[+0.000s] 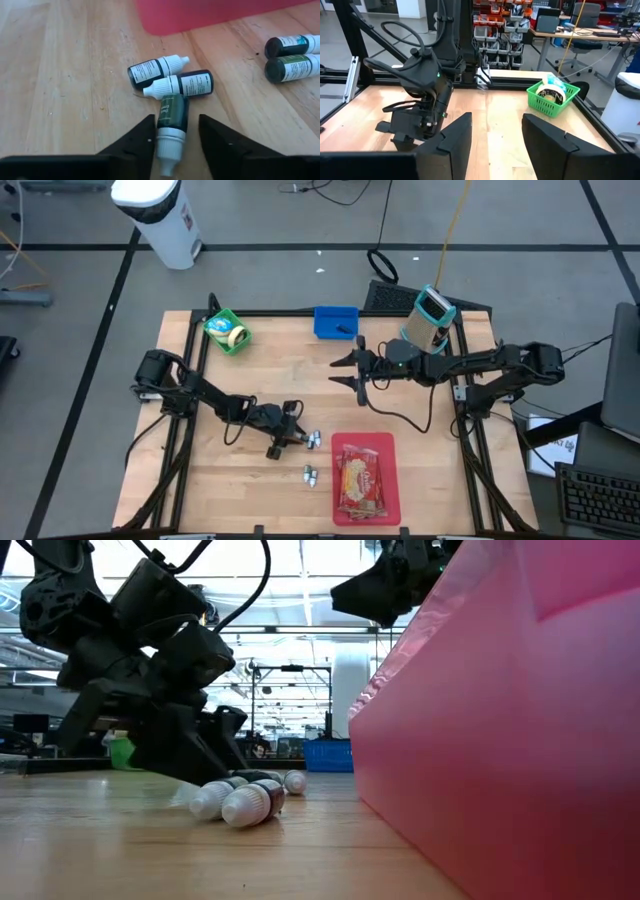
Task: Pick & Place Food Item
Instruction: Put the top green food coloring into the blue bin
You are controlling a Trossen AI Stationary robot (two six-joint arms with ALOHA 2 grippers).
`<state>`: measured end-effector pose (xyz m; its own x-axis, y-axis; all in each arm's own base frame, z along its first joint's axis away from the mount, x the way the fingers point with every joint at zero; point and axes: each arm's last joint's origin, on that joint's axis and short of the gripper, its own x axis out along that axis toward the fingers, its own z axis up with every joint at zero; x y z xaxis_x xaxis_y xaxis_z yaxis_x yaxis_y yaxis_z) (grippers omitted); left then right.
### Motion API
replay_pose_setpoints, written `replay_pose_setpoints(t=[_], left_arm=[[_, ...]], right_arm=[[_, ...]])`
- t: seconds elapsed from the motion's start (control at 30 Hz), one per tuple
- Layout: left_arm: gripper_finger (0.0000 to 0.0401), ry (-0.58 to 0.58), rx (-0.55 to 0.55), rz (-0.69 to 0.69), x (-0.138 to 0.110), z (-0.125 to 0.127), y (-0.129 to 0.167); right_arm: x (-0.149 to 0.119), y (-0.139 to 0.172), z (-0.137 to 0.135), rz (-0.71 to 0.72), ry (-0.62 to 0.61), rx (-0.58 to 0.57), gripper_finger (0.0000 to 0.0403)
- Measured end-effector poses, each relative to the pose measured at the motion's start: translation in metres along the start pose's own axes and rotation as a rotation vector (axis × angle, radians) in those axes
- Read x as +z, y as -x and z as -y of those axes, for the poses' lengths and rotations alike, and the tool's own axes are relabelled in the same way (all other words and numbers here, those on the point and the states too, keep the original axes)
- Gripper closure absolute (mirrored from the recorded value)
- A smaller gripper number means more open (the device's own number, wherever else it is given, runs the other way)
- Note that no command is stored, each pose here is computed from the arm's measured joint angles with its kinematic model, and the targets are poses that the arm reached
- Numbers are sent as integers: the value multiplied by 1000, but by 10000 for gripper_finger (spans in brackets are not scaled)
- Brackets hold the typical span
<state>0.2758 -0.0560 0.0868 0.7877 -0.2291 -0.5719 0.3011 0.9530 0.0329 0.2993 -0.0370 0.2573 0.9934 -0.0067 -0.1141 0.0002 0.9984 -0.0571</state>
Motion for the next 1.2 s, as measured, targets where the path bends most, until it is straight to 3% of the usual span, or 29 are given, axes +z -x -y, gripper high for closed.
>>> replay_pose_setpoints(t=[0.13, 0.3, 0.53, 0.77, 0.9, 1.07, 1.2], left_arm=[[295, -23, 19, 3, 1, -1, 1], [323, -106, 175, 24, 12, -6, 11], [310, -318, 473, 116, 50, -14, 47], [306, -562, 739, 94, 76, -20, 79], [305, -611, 791, 73, 91, -25, 83], [305, -634, 768, -49, 100, -35, 79], [305, -651, 771, -67, 105, -39, 78]], right_arm=[[-2, 0, 0, -16, -32, 1, 243], [-6, 0, 0, -58, -121, -6, 243], [-19, 2, 2, -170, -272, -119, 243], [-40, -3, -1, -84, -408, -109, 243], [-51, -16, -1, -24, -456, -92, 224], [-57, -32, 0, 49, -456, -57, 174], [-55, -44, 1, 85, -499, -37, 147]])
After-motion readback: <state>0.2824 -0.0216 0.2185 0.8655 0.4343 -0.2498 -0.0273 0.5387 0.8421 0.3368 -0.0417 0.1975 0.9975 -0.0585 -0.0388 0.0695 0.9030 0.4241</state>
